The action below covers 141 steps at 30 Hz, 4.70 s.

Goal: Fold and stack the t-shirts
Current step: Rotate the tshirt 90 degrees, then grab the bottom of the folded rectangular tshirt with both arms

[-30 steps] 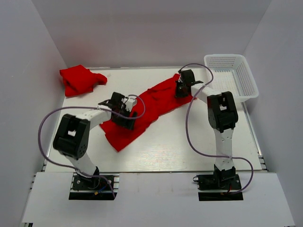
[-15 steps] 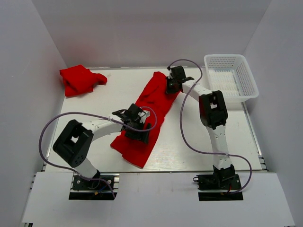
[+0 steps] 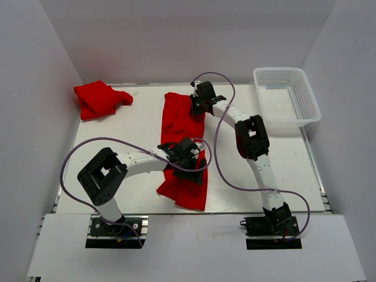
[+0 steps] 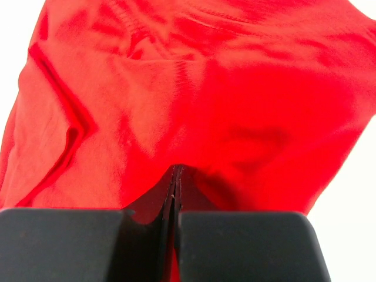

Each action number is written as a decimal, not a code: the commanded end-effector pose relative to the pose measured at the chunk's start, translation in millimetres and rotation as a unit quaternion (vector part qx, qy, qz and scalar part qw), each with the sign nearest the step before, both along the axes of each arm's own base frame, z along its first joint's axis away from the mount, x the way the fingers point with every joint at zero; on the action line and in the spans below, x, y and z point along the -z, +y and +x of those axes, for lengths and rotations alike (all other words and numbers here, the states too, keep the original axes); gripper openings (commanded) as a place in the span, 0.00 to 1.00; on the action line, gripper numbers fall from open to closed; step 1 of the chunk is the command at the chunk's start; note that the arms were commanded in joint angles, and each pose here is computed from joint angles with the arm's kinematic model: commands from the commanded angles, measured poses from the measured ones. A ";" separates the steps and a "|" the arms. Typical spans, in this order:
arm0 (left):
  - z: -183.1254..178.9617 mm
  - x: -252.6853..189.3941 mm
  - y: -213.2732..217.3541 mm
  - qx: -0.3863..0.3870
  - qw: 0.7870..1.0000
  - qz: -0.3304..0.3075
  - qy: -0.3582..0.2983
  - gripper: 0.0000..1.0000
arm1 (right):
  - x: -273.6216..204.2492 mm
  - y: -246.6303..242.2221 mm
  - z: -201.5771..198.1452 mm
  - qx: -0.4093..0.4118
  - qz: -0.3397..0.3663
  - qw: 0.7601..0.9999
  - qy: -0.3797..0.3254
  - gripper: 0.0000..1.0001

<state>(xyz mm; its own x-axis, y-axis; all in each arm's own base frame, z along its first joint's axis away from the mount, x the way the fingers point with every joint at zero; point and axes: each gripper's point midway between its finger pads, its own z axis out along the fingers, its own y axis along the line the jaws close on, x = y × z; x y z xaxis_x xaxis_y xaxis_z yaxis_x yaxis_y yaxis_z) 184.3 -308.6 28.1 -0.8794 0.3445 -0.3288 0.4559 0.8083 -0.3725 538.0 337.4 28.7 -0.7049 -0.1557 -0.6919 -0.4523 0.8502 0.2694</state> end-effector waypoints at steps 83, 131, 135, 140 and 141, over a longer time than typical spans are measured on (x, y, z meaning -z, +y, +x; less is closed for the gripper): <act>-93.1 33.1 154.6 -0.278 0.955 -0.088 0.044 0.88 | 36.1 -116.7 -495.7 -0.017 0.092 0.941 0.326 0.72; -117.5 40.8 172.2 -0.287 0.953 -0.021 0.093 0.00 | 36.0 -114.3 -489.2 0.003 0.041 0.952 0.304 0.00; -99.6 11.8 157.1 -0.283 0.955 -0.060 0.068 0.00 | 3.1 -100.9 -472.8 -0.011 0.056 0.963 0.264 0.00; -65.0 -32.7 138.6 -0.285 0.954 -0.090 0.020 0.00 | -28.3 -93.0 -451.2 -0.012 0.058 0.975 0.215 0.00; -59.2 -38.0 137.5 -0.285 0.954 -0.088 0.011 0.00 | -39.7 -87.3 -439.6 -0.009 0.059 0.979 0.193 0.00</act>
<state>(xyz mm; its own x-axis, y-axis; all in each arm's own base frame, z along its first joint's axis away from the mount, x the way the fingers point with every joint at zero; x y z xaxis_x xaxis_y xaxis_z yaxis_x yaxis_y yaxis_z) 98.6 -164.1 37.3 -0.9449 -0.2461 -0.2157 -0.0985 0.8423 -0.5299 76.4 248.6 46.7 -0.9506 -0.1024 -0.2930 -0.2613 0.7734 0.5776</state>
